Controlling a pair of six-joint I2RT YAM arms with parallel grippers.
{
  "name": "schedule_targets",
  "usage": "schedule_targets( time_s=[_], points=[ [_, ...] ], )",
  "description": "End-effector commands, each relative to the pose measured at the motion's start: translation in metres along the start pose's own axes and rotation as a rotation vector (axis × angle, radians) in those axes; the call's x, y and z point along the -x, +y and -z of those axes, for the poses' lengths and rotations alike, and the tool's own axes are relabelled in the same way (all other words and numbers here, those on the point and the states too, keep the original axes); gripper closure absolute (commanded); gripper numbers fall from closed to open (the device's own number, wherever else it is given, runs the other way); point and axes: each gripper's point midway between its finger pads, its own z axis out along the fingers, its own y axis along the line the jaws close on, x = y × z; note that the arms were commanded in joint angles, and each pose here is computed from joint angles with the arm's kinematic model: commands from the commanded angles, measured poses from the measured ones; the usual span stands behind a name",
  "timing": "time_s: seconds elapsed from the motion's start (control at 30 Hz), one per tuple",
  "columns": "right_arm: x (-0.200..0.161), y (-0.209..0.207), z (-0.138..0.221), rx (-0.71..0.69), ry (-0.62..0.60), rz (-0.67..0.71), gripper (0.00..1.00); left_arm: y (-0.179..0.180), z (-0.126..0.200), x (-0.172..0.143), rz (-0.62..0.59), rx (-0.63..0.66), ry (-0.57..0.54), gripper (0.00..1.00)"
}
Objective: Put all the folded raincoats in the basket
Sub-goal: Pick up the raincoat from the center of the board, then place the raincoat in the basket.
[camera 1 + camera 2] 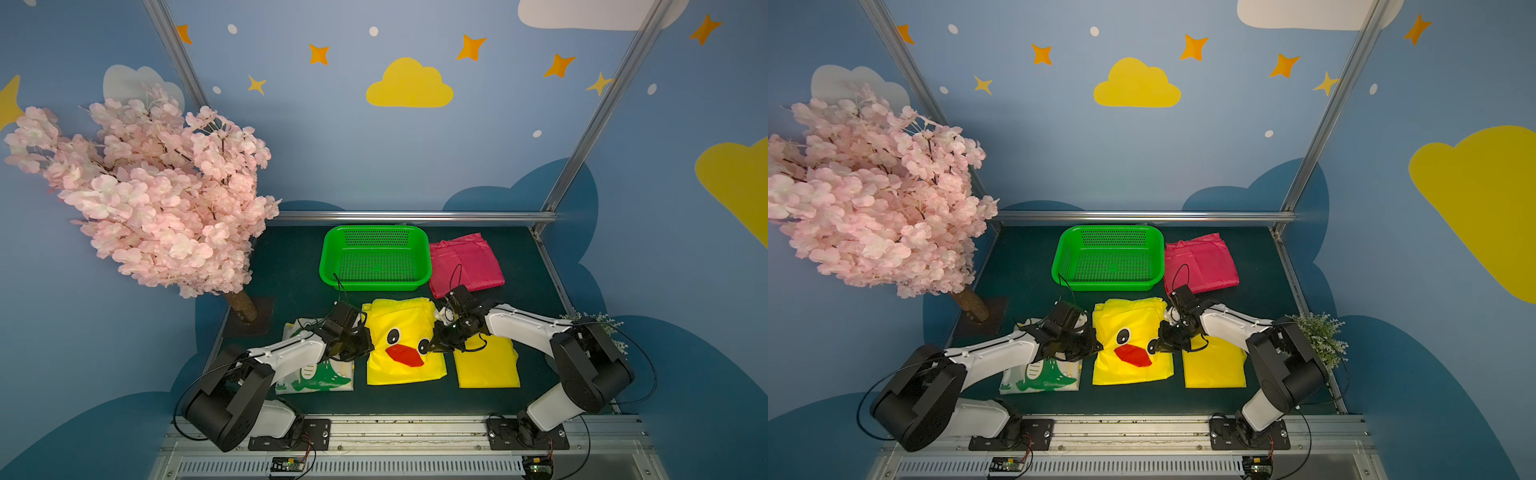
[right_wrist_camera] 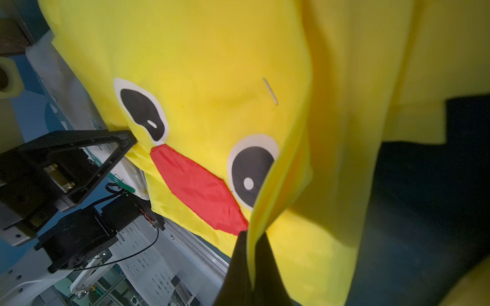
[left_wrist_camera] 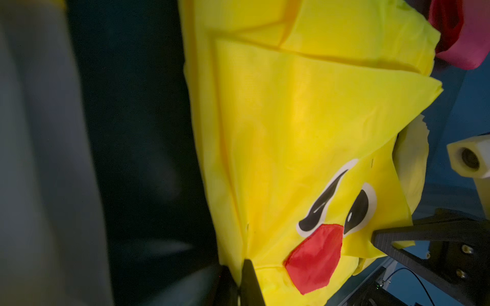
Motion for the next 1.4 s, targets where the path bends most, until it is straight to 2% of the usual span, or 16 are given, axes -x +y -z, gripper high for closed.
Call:
schedule_targets(
  time_s=[0.0, 0.47, 0.67, 0.73, 0.93, 1.17, 1.37],
  points=[
    [-0.014, 0.007, 0.011, 0.014, 0.010, 0.024, 1.00, -0.008, 0.012, -0.008, -0.002, -0.030, 0.007, 0.98],
    [-0.048, 0.048, 0.098, 0.086, -0.122, 0.088, 1.00, -0.052, 0.083, -0.017, -0.010, -0.172, -0.078, 0.98],
    [-0.038, 0.075, 0.130, 0.129, -0.219, 0.128, 1.00, -0.079, 0.112, 0.005, -0.048, -0.207, -0.185, 0.98],
    [-0.026, 0.087, 0.140, 0.142, -0.273, 0.168, 1.00, -0.085, 0.120, 0.027, -0.054, -0.186, -0.259, 0.98],
    [0.027, 0.119, 0.161, 0.147, -0.390, 0.240, 1.00, -0.100, 0.136, 0.095, -0.036, -0.188, -0.318, 0.98],
    [0.115, 0.151, 0.160, 0.192, -0.399, 0.221, 1.00, -0.099, 0.144, 0.189, -0.048, -0.126, -0.376, 0.98],
    [0.186, 0.162, 0.133, 0.220, -0.343, 0.155, 1.00, -0.068, 0.122, 0.246, 0.002, -0.042, -0.329, 0.98]
  ],
)
